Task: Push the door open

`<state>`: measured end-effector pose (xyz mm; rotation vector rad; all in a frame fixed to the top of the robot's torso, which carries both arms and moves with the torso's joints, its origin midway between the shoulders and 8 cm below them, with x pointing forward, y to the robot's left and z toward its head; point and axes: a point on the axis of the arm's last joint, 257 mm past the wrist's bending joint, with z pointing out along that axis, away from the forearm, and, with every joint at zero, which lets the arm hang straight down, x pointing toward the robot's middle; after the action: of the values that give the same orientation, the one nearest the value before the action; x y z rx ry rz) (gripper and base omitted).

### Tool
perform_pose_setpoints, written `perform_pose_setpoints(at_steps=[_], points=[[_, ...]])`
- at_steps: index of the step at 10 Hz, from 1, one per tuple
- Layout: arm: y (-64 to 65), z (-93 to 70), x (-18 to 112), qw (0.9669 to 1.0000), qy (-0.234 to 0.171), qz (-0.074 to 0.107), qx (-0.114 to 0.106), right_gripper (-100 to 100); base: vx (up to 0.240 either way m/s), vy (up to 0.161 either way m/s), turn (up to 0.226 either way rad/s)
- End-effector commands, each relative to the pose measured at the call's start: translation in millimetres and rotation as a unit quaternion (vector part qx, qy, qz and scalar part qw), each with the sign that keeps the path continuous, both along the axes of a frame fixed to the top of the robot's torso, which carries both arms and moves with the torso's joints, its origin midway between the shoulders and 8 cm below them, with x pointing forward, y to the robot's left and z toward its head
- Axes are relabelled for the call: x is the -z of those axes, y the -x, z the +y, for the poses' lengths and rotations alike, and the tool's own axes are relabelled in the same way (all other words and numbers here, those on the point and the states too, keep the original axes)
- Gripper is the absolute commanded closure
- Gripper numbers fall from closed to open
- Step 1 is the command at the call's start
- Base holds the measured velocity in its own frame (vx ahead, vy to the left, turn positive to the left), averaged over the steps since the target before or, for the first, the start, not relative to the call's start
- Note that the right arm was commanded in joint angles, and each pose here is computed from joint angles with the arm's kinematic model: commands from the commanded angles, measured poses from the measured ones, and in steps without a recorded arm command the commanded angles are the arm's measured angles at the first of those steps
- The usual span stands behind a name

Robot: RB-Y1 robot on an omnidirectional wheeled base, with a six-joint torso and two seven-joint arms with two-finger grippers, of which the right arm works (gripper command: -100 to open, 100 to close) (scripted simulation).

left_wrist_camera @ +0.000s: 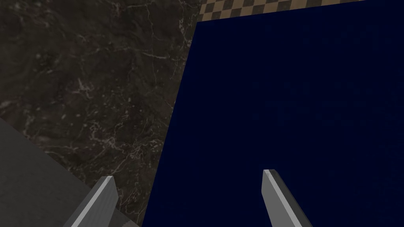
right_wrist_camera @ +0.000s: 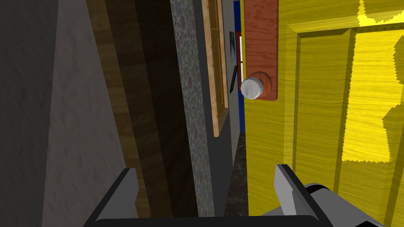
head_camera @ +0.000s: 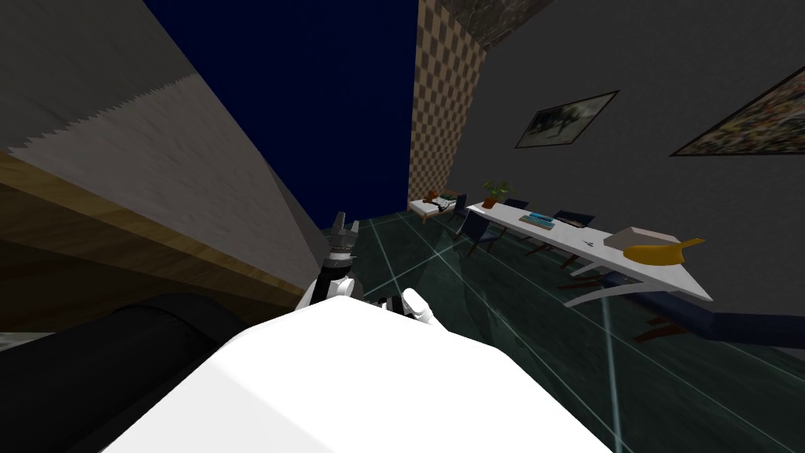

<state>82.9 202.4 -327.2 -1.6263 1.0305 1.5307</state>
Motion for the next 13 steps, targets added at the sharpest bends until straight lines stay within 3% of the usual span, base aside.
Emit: perform_pose_setpoints(at_steps=[1, 4, 13], points=[[0.0, 0.0, 0.0, 1.0000, 0.000, 0.000, 0.000, -100, -0.005, 0.002, -0.017], [0.2, 0.2, 1.2, 1.0000, 0.004, 0.001, 0.001, -100, -0.034, 0.009, -0.080], [0.2, 0.2, 1.2, 1.0000, 0.004, 0.001, 0.001, -100, -0.003, 0.000, 0.000]])
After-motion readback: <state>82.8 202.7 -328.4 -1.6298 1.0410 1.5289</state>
